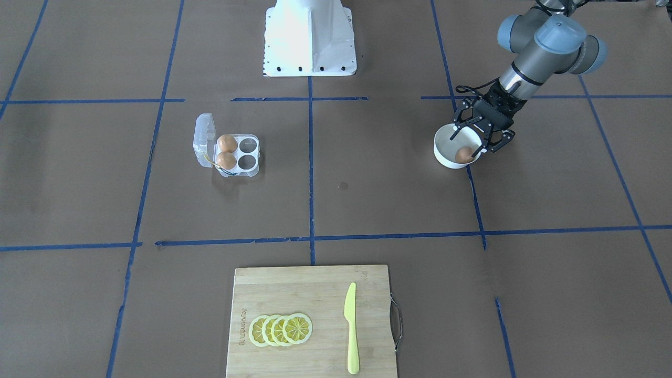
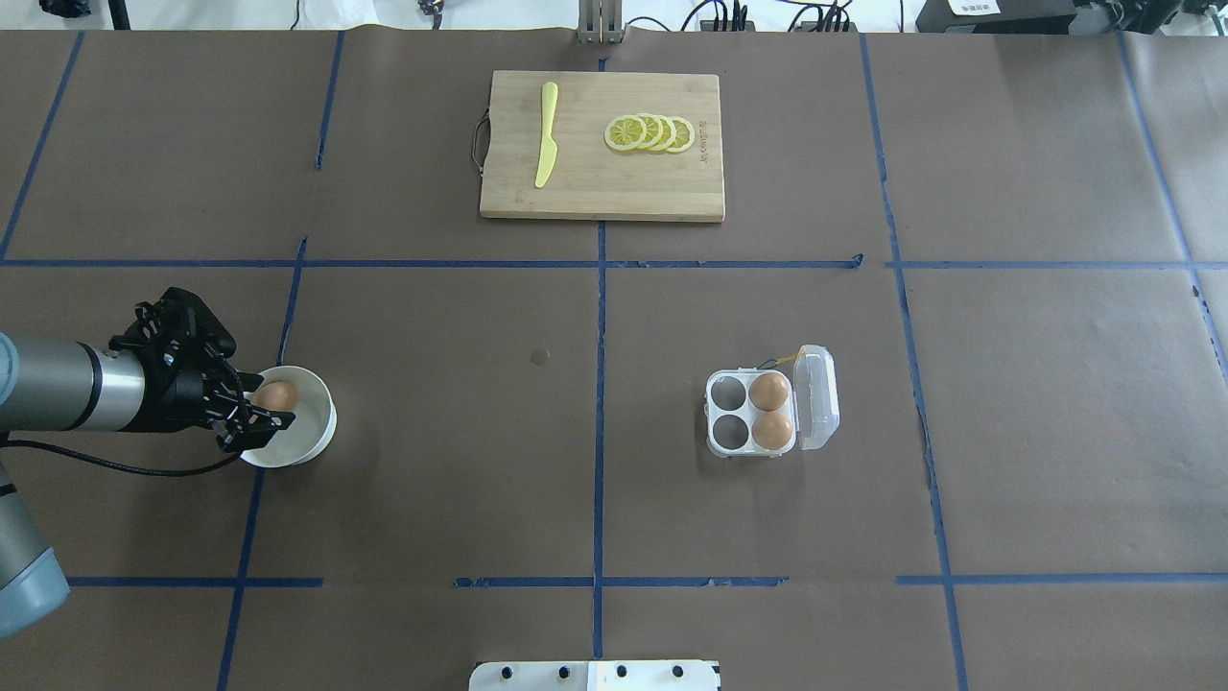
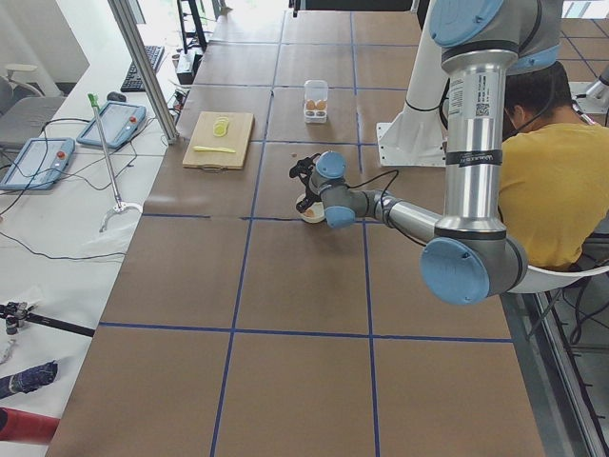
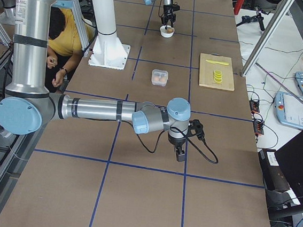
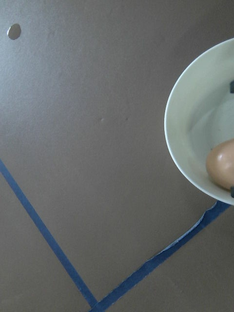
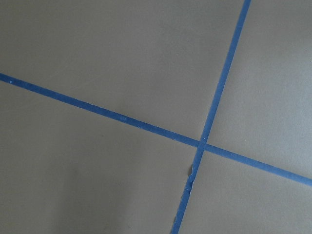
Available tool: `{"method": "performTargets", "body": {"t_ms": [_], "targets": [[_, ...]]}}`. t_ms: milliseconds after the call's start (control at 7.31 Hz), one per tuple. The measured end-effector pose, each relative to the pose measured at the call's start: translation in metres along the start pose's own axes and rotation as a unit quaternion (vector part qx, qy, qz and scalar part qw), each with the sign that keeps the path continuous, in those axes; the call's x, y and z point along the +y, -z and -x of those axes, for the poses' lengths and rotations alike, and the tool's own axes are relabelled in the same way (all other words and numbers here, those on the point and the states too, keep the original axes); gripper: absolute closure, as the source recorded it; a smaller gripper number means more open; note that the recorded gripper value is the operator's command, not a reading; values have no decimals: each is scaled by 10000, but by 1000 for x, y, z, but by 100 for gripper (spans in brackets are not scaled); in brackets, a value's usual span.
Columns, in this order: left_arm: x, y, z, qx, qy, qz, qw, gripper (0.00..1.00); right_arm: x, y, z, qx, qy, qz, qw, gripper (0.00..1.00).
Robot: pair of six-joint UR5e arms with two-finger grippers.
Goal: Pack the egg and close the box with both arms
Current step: 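Lower the left gripper into the bowl and close on the brown egg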
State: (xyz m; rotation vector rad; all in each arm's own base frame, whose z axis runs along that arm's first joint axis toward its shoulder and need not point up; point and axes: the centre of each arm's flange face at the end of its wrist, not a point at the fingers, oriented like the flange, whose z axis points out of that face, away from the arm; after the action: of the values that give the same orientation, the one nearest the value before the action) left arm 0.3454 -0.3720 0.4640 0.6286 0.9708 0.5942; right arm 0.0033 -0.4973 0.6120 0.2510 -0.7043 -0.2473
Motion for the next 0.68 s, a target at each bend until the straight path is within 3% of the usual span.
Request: {"method": "performTargets", "body": {"t_ms": [684], "targets": [[3,-17,-9,76,-39,108,9999,29,1,-2,-1,0,-16,17,10000,0]]}}
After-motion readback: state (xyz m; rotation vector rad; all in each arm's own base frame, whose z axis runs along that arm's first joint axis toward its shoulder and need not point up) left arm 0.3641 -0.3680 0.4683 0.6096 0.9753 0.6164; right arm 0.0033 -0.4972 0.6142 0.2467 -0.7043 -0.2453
